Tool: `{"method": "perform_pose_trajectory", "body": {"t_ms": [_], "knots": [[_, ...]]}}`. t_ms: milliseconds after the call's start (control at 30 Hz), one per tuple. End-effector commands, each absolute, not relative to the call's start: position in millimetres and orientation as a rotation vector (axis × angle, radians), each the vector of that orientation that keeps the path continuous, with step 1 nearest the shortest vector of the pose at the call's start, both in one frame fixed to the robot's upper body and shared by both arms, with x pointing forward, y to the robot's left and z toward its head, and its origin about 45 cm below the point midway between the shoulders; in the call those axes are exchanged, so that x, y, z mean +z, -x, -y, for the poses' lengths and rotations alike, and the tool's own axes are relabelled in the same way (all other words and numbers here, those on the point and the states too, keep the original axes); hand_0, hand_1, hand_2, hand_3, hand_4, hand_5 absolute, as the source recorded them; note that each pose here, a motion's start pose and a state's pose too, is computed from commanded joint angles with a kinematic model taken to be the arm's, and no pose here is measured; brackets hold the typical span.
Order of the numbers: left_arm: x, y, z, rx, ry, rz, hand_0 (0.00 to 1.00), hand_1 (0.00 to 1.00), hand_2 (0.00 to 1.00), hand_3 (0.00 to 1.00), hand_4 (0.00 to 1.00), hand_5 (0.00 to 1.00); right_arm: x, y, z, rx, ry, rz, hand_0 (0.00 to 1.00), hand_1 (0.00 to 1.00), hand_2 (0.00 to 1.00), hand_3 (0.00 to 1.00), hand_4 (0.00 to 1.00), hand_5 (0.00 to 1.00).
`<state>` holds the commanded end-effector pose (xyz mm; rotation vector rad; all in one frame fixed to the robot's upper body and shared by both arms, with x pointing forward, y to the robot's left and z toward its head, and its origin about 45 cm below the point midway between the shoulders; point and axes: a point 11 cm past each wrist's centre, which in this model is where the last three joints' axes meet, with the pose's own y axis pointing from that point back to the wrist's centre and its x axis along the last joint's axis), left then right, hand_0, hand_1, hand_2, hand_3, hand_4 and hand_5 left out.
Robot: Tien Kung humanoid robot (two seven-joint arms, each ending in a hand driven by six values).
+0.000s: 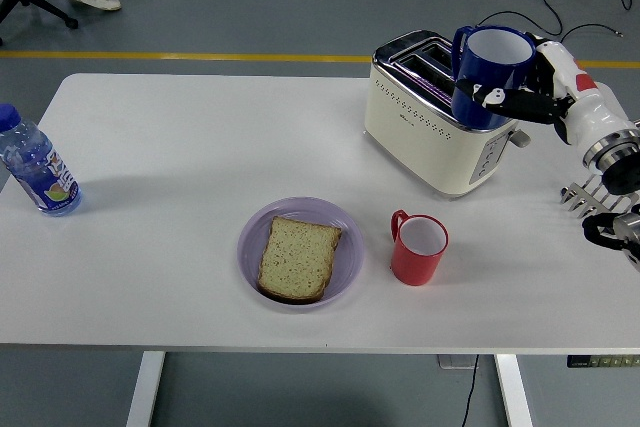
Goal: Pick up the cup,pour liquid into bread,place the cup on the desk
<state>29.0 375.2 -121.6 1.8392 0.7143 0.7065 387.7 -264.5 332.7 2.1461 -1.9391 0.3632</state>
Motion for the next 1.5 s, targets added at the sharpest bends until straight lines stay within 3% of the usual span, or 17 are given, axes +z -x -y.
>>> {"method": "perform_pose_trajectory", "body": {"t_ms": [633, 1500], "knots": [[-122, -28, -374, 0.699, -1.841, -0.710, 0.346, 0.342, 0.433, 0.756, 0.655, 0.998, 271, -376, 333, 0.511, -1.900, 2.233, 0.437, 0.403, 0.546, 0.574, 0.578, 0.002], [-122, -31, -374, 0.684, -1.844, -0.699, 0.346, 0.343, 0.433, 0.755, 0.650, 0.998, 166, -324, 336, 0.593, -1.681, 2.224, 0.434, 0.400, 0.549, 0.579, 0.570, 0.002]]}}
